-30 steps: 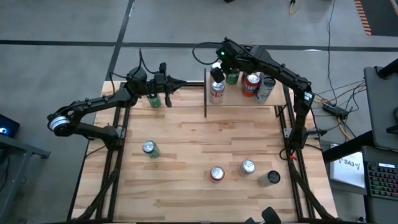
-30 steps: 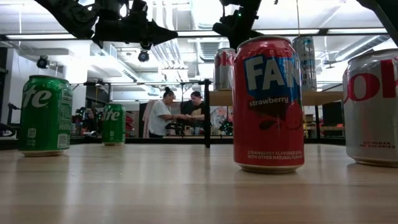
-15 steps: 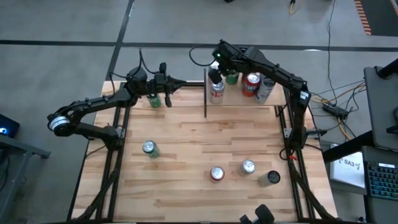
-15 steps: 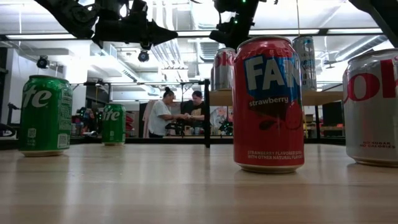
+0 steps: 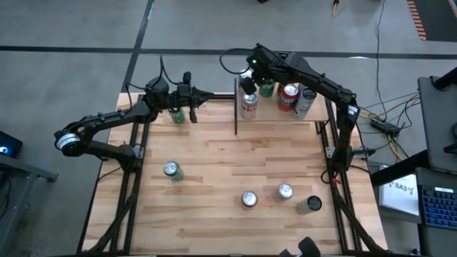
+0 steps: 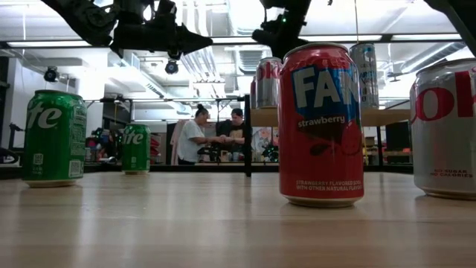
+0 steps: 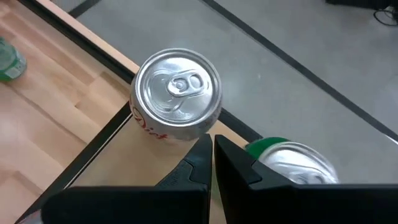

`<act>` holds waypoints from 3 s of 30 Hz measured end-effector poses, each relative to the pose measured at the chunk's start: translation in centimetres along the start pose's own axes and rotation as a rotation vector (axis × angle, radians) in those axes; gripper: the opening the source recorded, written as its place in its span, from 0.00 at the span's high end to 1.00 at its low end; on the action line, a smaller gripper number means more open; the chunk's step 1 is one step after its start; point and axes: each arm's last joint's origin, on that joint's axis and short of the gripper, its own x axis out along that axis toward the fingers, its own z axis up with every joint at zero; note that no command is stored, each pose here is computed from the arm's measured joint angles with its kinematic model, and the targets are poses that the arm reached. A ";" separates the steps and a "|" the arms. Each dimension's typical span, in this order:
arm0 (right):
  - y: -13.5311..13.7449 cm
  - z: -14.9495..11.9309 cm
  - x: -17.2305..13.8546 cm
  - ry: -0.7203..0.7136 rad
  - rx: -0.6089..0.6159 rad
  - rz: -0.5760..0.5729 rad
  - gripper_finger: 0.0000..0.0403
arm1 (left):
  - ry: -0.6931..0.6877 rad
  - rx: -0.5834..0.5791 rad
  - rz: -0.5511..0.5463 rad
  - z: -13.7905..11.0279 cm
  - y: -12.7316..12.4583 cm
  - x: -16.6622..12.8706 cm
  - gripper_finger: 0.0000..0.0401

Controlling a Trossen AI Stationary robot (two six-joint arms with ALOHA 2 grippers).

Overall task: Place canned beverage on shelf
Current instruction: Put the left silver soda can on the back of the shelf aligned with the other silver soda can

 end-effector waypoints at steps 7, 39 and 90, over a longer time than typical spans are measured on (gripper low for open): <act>0.5 -0.2 -2.2 -0.024 -0.029 0.097 0.98 | 0.000 0.000 0.000 0.0 0.0 0.0 1.00; 2.5 -0.2 1.8 0.014 -0.057 0.082 0.98 | 0.004 -0.002 -0.002 -0.1 0.0 0.0 1.00; 7.9 -2.8 -5.5 0.132 -0.219 0.381 0.98 | 0.005 -0.002 -0.001 -0.1 0.0 0.0 1.00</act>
